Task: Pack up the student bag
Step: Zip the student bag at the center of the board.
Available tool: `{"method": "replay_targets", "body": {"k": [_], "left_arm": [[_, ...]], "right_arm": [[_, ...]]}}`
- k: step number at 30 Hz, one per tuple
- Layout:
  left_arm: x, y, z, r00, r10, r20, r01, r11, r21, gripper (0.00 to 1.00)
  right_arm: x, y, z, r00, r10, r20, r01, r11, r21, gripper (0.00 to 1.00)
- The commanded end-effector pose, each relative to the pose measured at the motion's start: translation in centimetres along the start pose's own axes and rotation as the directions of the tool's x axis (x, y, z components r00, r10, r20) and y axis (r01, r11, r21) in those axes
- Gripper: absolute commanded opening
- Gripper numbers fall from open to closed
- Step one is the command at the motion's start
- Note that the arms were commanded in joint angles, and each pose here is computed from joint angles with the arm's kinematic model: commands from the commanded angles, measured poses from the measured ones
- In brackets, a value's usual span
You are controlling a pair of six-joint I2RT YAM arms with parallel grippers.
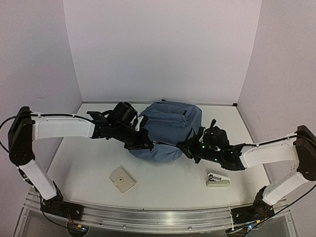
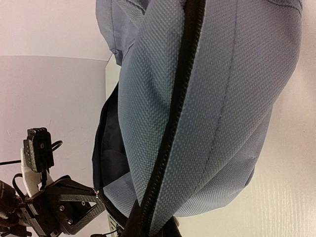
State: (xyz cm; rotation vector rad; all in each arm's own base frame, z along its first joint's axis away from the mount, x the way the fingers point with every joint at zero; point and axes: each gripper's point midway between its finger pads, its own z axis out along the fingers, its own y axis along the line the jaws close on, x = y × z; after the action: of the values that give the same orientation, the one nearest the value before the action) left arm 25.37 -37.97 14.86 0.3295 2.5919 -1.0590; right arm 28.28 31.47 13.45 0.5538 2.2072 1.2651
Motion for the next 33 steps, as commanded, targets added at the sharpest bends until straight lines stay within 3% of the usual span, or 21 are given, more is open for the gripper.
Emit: {"method": "replay_targets", "body": {"k": [1,14,16,19,23,26,33], "left_arm": [[-2.8,7.2,-4.0,0.992,-0.072,0.105,0.095,0.967,-0.235,0.0],[-1.4,10.2,-4.0,0.993,-0.103,0.057,0.115,0.951,-0.288,0.0],[-1.2,9.5,-3.5,0.995,-0.09,0.039,0.097,0.965,-0.244,0.0],[0.0,6.6,-2.1,0.999,-0.04,-0.031,0.038,0.997,-0.061,0.0],[3.3,3.2,0.5,0.987,0.061,-0.152,-0.053,0.997,0.054,0.0],[5.2,1.6,2.0,0.974,0.1,-0.204,-0.083,0.992,0.09,0.0],[5.6,1.4,1.9,0.98,0.06,-0.189,-0.042,0.994,0.098,0.0]], "right_arm": [[-4.5,-4.3,-2.7,0.974,-0.094,0.205,0.048,0.975,0.216,0.0],[-6.2,-6.0,-5.2,0.948,-0.159,0.278,0.069,0.949,0.307,0.0],[-6.1,-6.2,-5.5,0.947,-0.166,0.274,0.077,0.948,0.31,0.0],[-5.9,-5.9,-5.3,0.946,-0.225,0.235,0.145,0.938,0.313,0.02],[-5.1,-4.1,-4.7,0.934,-0.326,0.15,0.274,0.918,0.286,0.34],[-4.7,-1.3,-4.9,0.902,-0.419,0.102,0.392,0.895,0.212,0.52],[-1.8,5.5,-5.7,0.773,-0.633,0.035,0.633,0.774,0.025,0.66]]}}
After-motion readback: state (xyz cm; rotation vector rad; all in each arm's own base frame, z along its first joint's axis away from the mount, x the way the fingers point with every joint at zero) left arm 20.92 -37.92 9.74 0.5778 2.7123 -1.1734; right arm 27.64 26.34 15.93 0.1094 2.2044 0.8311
